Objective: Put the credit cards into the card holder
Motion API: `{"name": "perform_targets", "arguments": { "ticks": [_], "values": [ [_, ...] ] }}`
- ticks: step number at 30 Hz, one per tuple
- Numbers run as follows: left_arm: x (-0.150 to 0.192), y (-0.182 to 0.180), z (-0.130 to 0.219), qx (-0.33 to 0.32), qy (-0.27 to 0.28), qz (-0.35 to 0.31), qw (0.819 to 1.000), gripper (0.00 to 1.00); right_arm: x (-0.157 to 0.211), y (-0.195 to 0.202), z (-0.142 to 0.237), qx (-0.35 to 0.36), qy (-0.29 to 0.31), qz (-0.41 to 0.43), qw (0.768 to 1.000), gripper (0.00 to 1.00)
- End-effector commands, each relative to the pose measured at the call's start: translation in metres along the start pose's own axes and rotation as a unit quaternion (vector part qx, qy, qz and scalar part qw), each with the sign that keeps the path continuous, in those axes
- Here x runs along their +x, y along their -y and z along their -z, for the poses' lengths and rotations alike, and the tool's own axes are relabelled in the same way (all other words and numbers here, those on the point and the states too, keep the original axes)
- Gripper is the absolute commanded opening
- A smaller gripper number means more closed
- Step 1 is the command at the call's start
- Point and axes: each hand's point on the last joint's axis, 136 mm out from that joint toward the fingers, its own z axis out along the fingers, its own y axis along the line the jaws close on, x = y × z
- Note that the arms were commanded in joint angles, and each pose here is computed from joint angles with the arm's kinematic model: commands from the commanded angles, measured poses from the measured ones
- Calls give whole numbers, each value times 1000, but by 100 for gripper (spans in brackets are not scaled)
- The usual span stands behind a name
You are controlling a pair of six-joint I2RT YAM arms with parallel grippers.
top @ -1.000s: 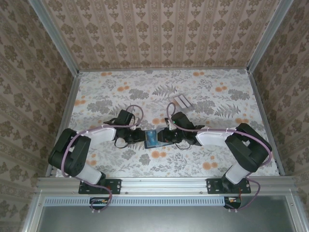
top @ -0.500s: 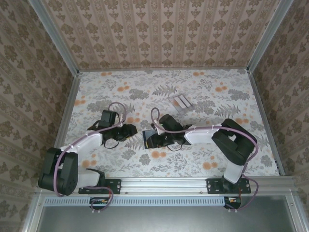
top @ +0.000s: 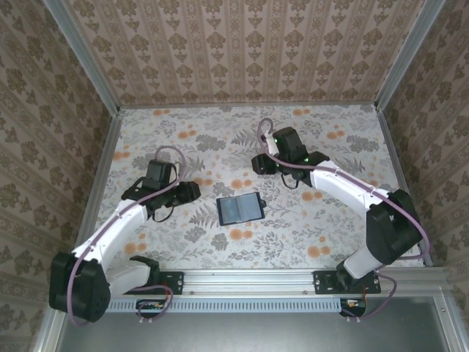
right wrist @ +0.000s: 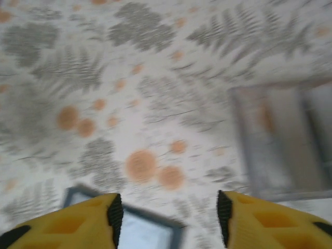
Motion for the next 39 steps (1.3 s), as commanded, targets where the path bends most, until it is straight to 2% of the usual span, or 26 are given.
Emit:
{"name": "perform_targets", "arguments": {
  "ticks": [1,4,8,11,13,19,26,35,39],
  "values": [
    [-6,-19,20,-72,12,-48,996,54,1,52,-6,137,-46,95,985,60],
    [-3,-14,24,-55,14,-82,995,64,-8,69,-18,166,-70,137,974,67],
    [-4,-13,29,-51,18,-84,995,77,-8,77,-36,161,-108,157,968,68],
    [-5,-17,29,-60,21,-80,995,87,1,85,-45,157,-137,159,965,74],
    [-6,-17,29,-56,18,-78,995,99,6,89,-50,152,-147,155,965,76],
    [-4,-18,28,-52,23,-74,996,100,14,100,-66,162,-171,158,959,82],
    [-3,-15,30,-43,26,-70,996,100,13,121,-76,214,-176,158,948,82],
    [4,-17,27,-40,20,-60,997,100,0,131,-61,258,-153,157,941,79],
    [6,-18,23,-34,17,-58,998,99,-9,131,-55,263,-132,155,943,74]
  ]
}}
